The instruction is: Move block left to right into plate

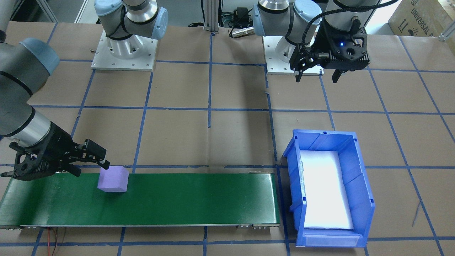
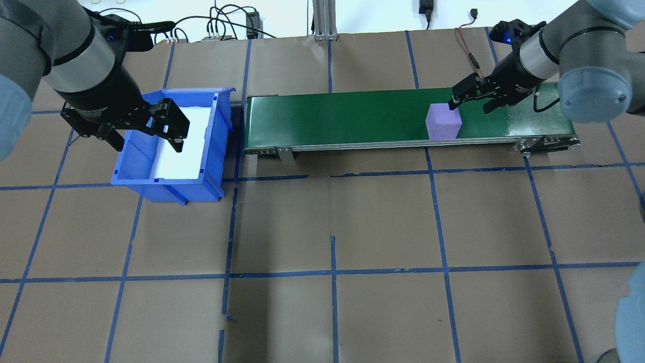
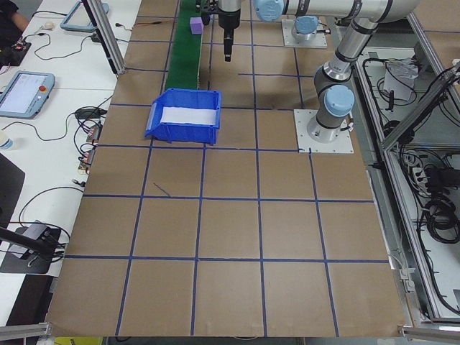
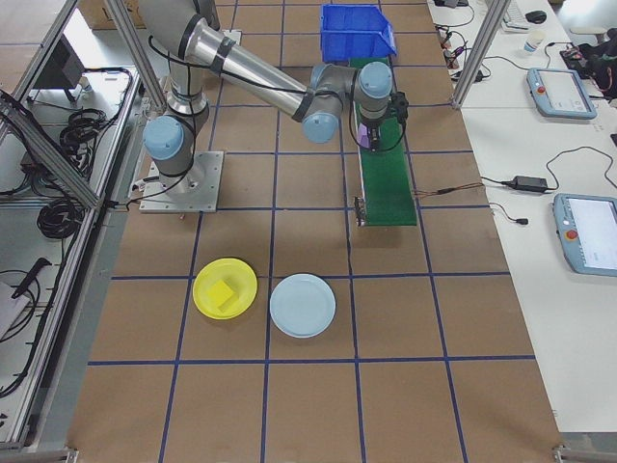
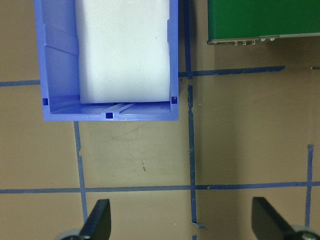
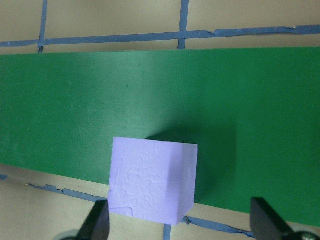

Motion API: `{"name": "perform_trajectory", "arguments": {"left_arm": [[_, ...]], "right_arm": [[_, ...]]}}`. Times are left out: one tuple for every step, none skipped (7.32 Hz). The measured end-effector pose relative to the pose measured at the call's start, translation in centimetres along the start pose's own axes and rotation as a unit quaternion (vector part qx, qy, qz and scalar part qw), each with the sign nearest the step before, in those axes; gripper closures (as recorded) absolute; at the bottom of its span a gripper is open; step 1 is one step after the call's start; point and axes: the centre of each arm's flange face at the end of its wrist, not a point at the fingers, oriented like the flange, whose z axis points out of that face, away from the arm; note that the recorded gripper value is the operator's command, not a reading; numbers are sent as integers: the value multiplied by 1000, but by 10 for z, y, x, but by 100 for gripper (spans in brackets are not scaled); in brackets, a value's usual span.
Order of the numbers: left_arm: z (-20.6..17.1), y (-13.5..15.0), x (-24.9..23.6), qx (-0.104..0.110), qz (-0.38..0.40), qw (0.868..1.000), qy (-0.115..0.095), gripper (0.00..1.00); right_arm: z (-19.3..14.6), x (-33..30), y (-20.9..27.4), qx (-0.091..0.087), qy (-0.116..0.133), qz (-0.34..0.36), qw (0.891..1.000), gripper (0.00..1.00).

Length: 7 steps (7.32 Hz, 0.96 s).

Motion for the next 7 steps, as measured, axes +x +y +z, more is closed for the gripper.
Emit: {"name": "perform_trajectory", "arguments": {"left_arm": [[0,0,0,0,0,1000,0,0],[-1,0,0,1,0,1000,-1,0],[-1,0,0,1,0,1000,0,0],[-1,0,0,1,0,1000,0,0],[-1,1,0,1,-1,1000,0,0],[-1,1,0,1,-2,1000,1,0],[-1,1,1,1,-2,1000,1,0]], "right_arm": [[6,1,4,-3,-8,3,1000,0],[10,1,7,-4,-12,4,1000,0],[12,2,8,-3,-13,3,1000,0],[17,5,8,-1,-12,2,1000,0],[24,10,7,1,-9,0,1000,0],[28,14,5,7,0,-4,1000,0],[29,17,4,14,12,-9,1000,0]]}}
